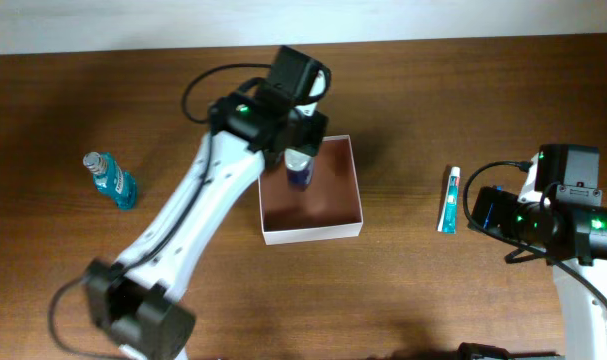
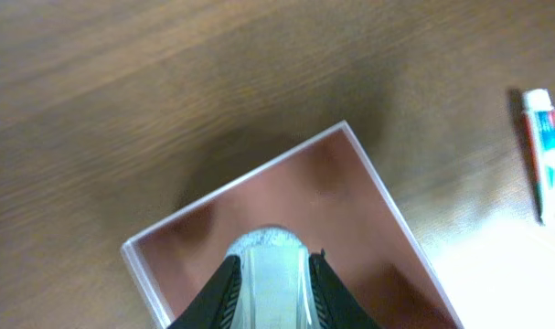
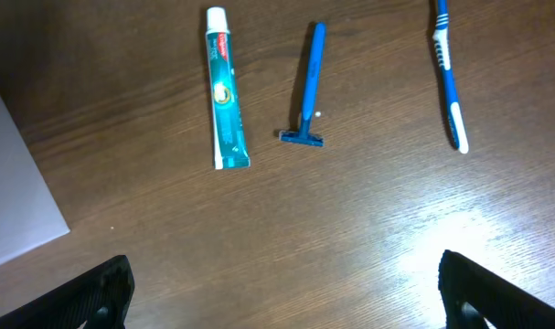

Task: Pack container
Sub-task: 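Carry the soap bottle with the left gripper into the box and lower it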

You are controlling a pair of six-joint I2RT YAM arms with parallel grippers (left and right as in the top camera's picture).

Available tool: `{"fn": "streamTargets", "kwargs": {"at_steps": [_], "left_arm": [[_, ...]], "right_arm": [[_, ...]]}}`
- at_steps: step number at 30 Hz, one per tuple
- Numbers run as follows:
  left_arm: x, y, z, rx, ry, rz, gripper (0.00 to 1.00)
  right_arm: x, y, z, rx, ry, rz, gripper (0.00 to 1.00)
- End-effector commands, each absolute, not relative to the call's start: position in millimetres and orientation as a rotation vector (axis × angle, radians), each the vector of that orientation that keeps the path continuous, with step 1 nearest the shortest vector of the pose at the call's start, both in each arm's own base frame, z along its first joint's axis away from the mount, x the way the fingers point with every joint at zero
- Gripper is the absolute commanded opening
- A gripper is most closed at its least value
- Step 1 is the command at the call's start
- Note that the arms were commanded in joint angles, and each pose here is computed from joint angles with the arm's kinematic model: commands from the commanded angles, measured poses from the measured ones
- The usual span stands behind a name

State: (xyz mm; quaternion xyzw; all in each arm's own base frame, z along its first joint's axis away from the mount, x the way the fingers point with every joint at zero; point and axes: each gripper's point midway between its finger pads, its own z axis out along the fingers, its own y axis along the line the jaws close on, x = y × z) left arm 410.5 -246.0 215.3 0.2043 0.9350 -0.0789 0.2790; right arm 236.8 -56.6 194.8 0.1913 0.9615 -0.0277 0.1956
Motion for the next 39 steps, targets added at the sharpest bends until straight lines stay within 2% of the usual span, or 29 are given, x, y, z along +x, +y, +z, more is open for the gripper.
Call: {"fn": "streamTargets", "kwargs": {"at_steps": [1, 7, 17, 19, 22, 25, 32, 37, 39], "left_arm": [[427, -276, 200, 0.540, 2.475, -0.237, 0.00], [450, -306, 171, 0.556, 2.417, -0.217, 0.00], [447, -307, 159, 0.569, 2.446, -0.203, 0.02], [445, -307, 157, 0.577, 2.455, -0.203, 0.16], [442, -309, 156, 0.587, 2.461, -0.201, 0.18], [440, -310, 155, 0.594, 2.465, -0.201, 0.48], [436, -310, 153, 0.604, 2.477, -0.194, 0.64], [438, -309, 159, 0.639, 2.456, -0.178, 0.66], [445, -298, 177, 0.636, 2.415, -0.083, 0.70]], "right_arm": [[239, -56, 203, 0.551, 2.665, -0.053, 0.99], [239, -56, 203, 0.546, 2.665, -0.055, 0.99], [239, -56, 203, 0.546, 2.665, -0.055, 0.99], [239, -56, 203, 0.546, 2.665, -0.055, 0.99], [239, -56, 203, 0.546, 2.665, -0.055, 0.99], [239, -56, 203, 0.546, 2.665, -0.055, 0.99], [239, -56, 203, 0.546, 2.665, -0.055, 0.99], [239, -56, 203, 0.547, 2.666, -0.055, 0.99], [239, -56, 203, 0.547, 2.666, -0.055, 0.99]]}}
